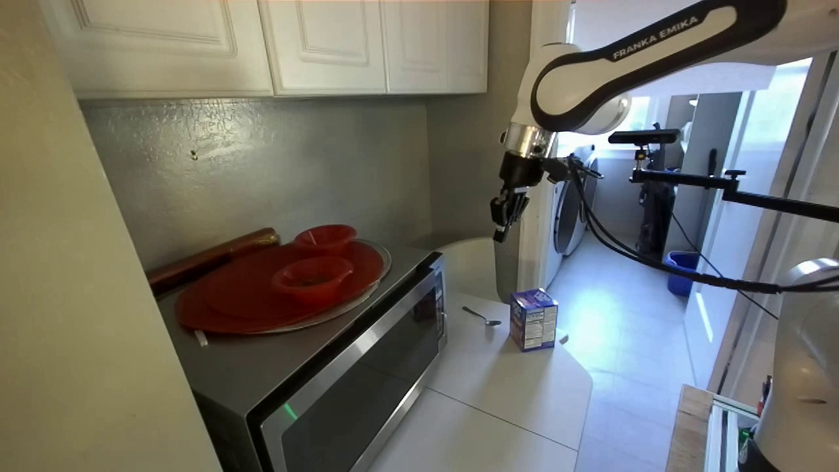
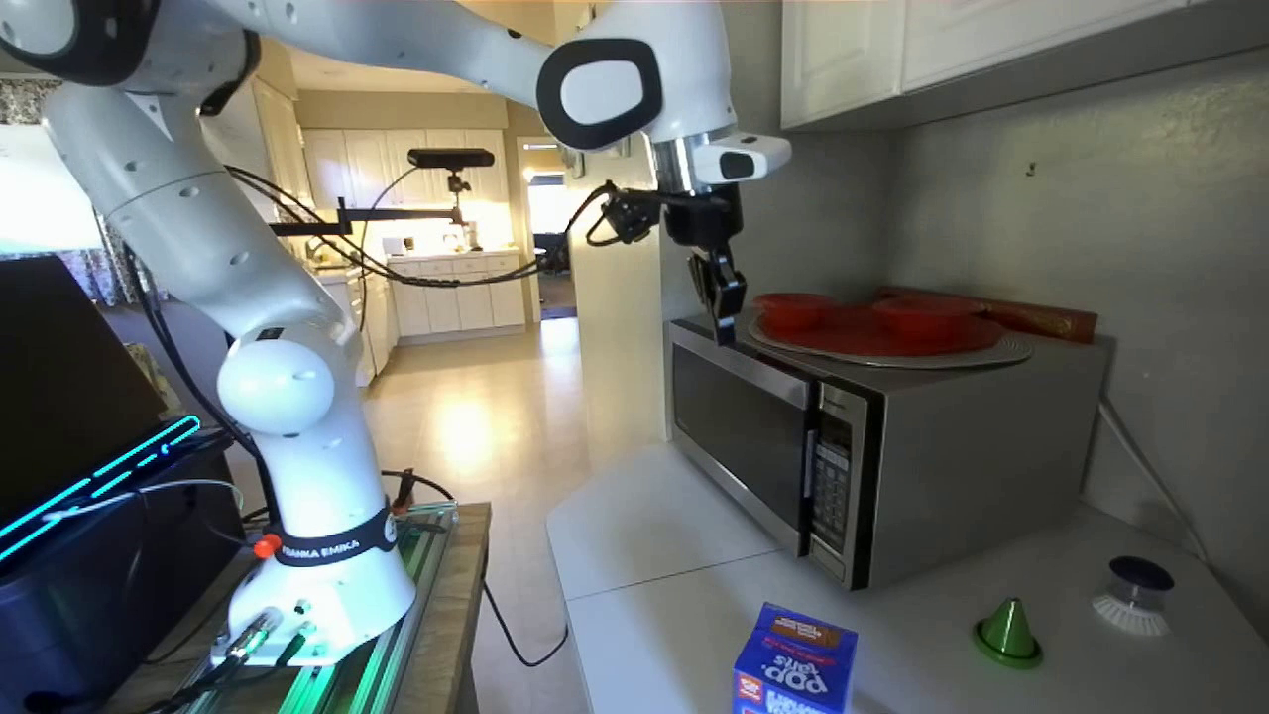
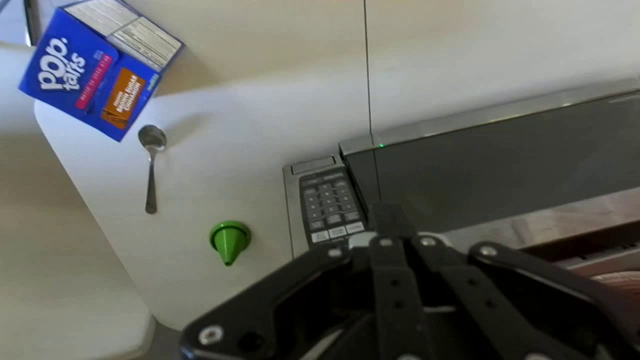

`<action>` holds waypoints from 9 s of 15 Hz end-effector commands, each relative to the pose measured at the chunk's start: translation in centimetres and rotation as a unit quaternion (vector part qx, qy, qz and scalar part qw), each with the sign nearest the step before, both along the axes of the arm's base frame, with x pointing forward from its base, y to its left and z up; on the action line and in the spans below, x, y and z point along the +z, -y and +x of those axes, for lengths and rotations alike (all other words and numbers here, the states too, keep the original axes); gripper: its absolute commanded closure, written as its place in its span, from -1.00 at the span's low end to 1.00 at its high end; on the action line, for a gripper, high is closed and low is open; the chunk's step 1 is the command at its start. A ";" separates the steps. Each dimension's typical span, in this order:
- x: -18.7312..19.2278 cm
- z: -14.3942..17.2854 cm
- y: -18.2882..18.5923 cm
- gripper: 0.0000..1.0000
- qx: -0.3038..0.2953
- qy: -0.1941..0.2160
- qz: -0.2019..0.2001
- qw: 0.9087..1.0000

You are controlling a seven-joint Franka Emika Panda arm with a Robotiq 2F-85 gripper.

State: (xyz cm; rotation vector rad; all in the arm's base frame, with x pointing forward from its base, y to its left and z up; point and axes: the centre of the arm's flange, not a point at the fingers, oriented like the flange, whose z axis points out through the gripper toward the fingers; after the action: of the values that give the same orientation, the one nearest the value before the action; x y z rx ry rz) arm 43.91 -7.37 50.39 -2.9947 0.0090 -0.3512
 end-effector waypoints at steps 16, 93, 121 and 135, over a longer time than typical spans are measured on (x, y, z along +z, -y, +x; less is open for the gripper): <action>1.5 -1.6 -7.3 1.00 -0.004 0.185 0.024 0.982; -3.0 -1.5 -9.3 1.00 0.011 0.042 -0.073 0.996; -5.9 -9.2 -13.0 1.00 0.195 -0.173 -0.063 0.963; -0.6 -7.2 -14.1 -0.48 0.095 0.035 -0.044 0.994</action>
State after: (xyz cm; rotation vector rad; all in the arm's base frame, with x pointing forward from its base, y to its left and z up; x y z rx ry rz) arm 37.83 6.43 48.07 -3.0669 -0.3723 -0.3662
